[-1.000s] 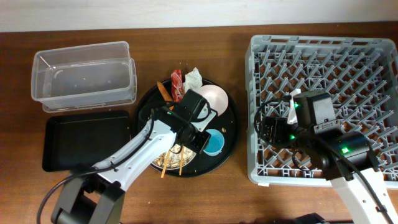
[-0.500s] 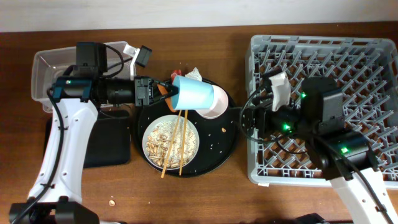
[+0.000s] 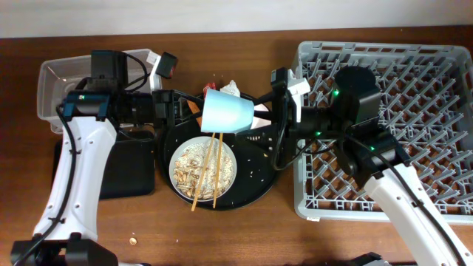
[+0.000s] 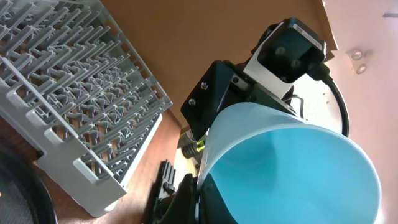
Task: Sort waste into correct bins and load items into the dishwasher rack
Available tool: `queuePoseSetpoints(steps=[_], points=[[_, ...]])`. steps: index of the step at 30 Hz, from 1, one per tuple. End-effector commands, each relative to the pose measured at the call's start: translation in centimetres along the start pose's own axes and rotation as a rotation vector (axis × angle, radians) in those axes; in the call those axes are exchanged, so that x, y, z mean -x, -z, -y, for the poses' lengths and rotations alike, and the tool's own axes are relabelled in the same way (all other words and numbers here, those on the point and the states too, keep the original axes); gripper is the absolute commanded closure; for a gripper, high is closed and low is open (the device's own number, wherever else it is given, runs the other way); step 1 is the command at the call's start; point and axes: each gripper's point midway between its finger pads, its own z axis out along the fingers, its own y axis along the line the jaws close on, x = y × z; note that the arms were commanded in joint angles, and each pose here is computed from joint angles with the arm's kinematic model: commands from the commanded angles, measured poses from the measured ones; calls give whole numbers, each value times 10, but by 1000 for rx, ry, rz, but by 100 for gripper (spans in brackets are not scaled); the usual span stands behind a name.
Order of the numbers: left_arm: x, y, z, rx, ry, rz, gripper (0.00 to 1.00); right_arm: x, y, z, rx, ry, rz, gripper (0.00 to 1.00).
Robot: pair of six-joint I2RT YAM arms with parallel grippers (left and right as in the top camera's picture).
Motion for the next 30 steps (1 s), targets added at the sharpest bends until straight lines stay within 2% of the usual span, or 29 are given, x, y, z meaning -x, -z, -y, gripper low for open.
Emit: queuePoseSetpoints(steps=[1,4,5,6,7,8,9,11,12,13,15,16,17,18,20,21,22,23,24,26,27,28,30], points=[[-2,-5,1,0,-24,-15,100,8,-3,-14,49,40,10,20],[-9,-19,-2,18,-36,-56,100,7,-3,-15,60,37,7,44],[-8,-18,-2,20,-37,-53,71,7,-3,-15,59,36,8,44],[-5,-14,-4,27,-43,-43,0,7,2,-11,36,21,8,46],[1,-4,-10,62,-64,-17,0,6,11,1,-42,-16,10,47],[9,13,-29,170,-77,17,0,0,31,28,-227,-92,10,47],[15,36,-49,290,-63,58,0,-11,62,51,-415,-184,3,47],[22,65,-58,346,-49,120,0,-40,142,72,-783,-405,7,50],[25,79,-60,368,-35,151,0,-64,190,76,-1001,-516,-4,51],[25,85,-64,395,-28,161,0,-114,282,68,-1446,-761,-4,50],[22,89,-75,458,-14,152,0,-156,350,44,-1796,-984,-2,50],[21,90,-77,472,-5,149,0,-176,367,40,-1852,-1111,-14,49],[21,90,-77,472,-5,149,0,-184,376,44,-1883,-1157,-31,49],[18,91,-80,490,14,144,0,-196,387,54,-1914,-1219,-54,44],[10,94,-87,541,62,128,0,-223,381,85,-1814,-1362,-115,43],[10,94,-87,541,62,129,0,-234,380,91,-1798,-1406,-155,36],[10,94,-87,541,62,129,0,-243,374,97,-1751,-1452,-177,18],[10,94,-87,541,62,128,0,-242,364,103,-1679,-1471,-156,10],[10,94,-87,540,63,128,0,-227,356,109,-1598,-1407,-141,3],[7,93,-87,535,82,125,0,-191,356,109,-1605,-1282,-76,2],[5,93,-86,537,75,117,0,-144,326,108,-1481,-1098,-16,4],[0,98,-92,610,74,97,0,-102,283,103,-1335,-904,9,9],[-10,111,-96,833,93,73,0,-64,205,89,-1142,-665,-46,20]])
